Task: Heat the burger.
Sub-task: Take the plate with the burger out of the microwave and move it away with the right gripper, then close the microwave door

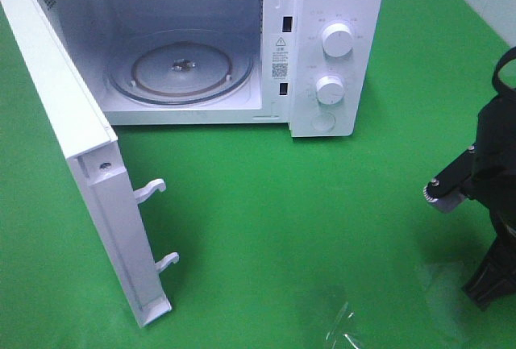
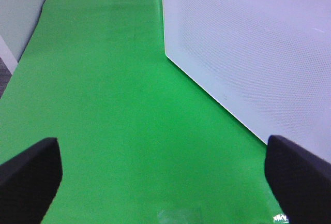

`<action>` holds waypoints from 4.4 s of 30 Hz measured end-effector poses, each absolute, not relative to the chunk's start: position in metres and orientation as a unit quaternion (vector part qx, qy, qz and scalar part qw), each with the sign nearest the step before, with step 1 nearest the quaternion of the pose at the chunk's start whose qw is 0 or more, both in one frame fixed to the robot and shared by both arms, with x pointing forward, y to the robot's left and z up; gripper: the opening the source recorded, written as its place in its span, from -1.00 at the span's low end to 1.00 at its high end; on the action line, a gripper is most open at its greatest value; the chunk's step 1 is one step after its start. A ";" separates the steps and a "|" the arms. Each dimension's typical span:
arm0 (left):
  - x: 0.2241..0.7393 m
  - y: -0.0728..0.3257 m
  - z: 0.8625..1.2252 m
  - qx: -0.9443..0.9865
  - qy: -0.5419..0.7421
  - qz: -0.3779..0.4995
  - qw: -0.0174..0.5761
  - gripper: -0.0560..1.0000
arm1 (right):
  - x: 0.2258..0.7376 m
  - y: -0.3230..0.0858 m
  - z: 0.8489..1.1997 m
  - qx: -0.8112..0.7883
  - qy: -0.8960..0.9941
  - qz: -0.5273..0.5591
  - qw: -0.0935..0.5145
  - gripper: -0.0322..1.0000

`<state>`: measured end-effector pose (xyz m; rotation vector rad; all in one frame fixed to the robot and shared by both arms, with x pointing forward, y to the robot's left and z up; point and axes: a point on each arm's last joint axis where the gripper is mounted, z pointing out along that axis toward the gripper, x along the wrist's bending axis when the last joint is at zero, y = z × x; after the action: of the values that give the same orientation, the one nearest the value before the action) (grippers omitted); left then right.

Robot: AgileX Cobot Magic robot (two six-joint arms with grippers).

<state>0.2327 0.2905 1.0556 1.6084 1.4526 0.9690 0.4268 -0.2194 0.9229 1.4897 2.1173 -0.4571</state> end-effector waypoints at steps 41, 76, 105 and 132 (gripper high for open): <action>0.233 0.291 1.056 0.628 0.567 0.378 0.374 0.98 | 0.437 -0.208 0.867 0.568 0.768 -0.180 0.233 -0.35; 0.233 0.291 1.056 0.628 0.567 0.378 0.374 0.98 | 0.403 -0.199 1.019 0.532 0.819 0.130 0.169 0.62; 0.233 0.291 1.056 0.628 0.567 0.378 0.374 0.98 | 0.309 -0.272 1.069 0.508 0.775 0.291 0.238 0.55; 0.233 0.291 1.056 0.628 0.567 0.378 0.374 0.98 | 0.245 -0.304 1.060 0.582 0.619 0.393 0.353 0.55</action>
<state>0.2327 0.2905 1.0556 1.6084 1.4526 0.9690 0.2452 -0.3044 1.0602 1.5046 1.6003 1.0179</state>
